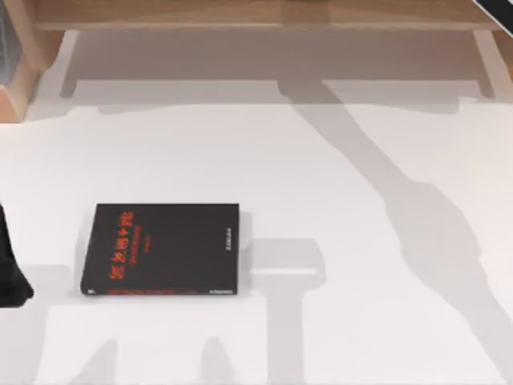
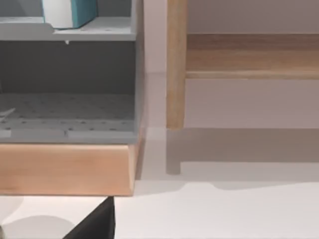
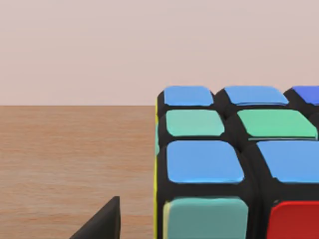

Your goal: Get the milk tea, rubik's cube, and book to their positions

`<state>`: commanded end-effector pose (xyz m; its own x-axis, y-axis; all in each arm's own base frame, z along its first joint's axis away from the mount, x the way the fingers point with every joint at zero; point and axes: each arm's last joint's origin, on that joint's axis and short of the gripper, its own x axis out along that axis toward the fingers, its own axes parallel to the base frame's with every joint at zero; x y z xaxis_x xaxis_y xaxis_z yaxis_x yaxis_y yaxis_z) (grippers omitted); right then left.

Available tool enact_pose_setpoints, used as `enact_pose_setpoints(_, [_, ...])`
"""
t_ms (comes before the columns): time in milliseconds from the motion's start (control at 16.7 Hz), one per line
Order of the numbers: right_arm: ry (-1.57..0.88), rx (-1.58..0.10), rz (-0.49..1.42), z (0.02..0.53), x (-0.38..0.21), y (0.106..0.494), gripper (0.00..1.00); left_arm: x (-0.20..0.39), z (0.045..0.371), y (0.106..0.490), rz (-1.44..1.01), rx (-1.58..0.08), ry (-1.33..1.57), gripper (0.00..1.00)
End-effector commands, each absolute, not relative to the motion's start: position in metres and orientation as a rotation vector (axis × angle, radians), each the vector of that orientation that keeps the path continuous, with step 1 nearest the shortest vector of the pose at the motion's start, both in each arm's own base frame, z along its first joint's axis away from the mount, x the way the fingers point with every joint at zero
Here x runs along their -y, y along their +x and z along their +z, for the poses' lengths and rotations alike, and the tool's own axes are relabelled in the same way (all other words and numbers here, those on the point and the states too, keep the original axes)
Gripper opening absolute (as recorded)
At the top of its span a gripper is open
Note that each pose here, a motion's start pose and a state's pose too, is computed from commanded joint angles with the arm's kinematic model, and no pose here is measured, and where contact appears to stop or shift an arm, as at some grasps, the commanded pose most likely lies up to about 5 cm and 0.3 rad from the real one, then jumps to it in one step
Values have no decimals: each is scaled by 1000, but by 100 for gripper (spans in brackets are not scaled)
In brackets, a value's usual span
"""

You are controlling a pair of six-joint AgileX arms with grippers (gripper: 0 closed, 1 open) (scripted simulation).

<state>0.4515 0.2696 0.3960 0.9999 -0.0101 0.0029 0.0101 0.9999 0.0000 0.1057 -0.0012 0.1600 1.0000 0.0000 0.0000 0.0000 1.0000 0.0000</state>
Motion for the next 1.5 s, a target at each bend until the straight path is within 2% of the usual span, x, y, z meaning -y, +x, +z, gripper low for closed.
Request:
enact_pose_setpoints(1260, [0, 3, -8, 396, -271, 451, 100, 1, 160, 76, 0, 0, 0, 100])
enact_pose_setpoints(1500, [9, 19, 0, 416, -251, 438, 100, 1, 160, 76, 0, 0, 0, 100])
